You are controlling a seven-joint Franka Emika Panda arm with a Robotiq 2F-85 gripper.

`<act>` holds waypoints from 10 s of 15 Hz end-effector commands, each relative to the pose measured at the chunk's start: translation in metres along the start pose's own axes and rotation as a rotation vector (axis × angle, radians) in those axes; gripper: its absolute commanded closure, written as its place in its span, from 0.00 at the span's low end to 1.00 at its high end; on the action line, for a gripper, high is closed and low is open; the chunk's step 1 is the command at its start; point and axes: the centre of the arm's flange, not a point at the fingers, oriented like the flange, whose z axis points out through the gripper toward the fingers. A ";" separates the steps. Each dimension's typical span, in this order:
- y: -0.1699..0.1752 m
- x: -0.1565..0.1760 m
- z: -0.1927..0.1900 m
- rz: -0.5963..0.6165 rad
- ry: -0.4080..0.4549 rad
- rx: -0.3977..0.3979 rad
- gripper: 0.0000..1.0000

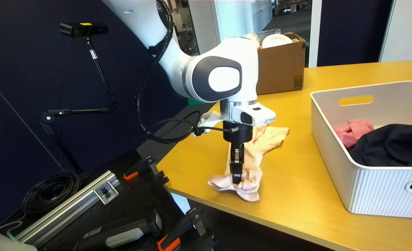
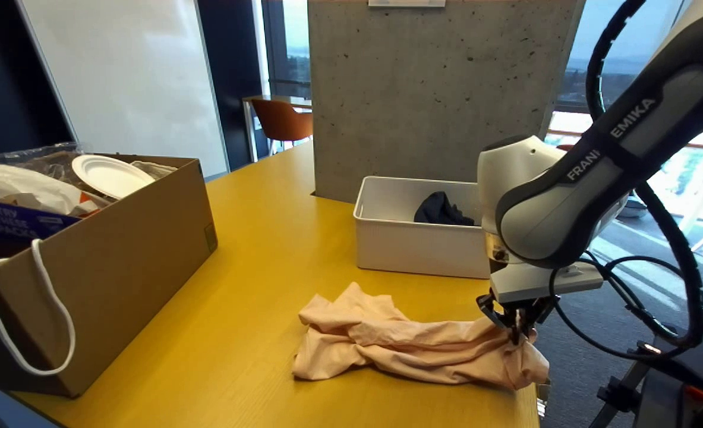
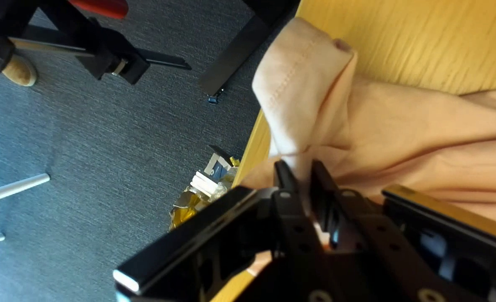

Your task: Unfold the peach t-shirt and lay it out on the table.

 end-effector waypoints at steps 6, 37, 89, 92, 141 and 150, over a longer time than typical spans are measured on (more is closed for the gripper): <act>0.032 -0.004 -0.053 -0.100 0.128 0.052 0.17; -0.234 0.017 -0.069 -1.494 0.464 0.213 0.00; -0.351 -0.162 -0.133 -1.929 -0.024 0.327 0.50; -0.327 -0.148 -0.145 -1.768 -0.006 0.263 0.29; -0.073 -0.118 -0.056 -1.323 0.334 -0.235 0.00; -0.113 -0.066 -0.018 -1.388 0.380 -0.141 0.00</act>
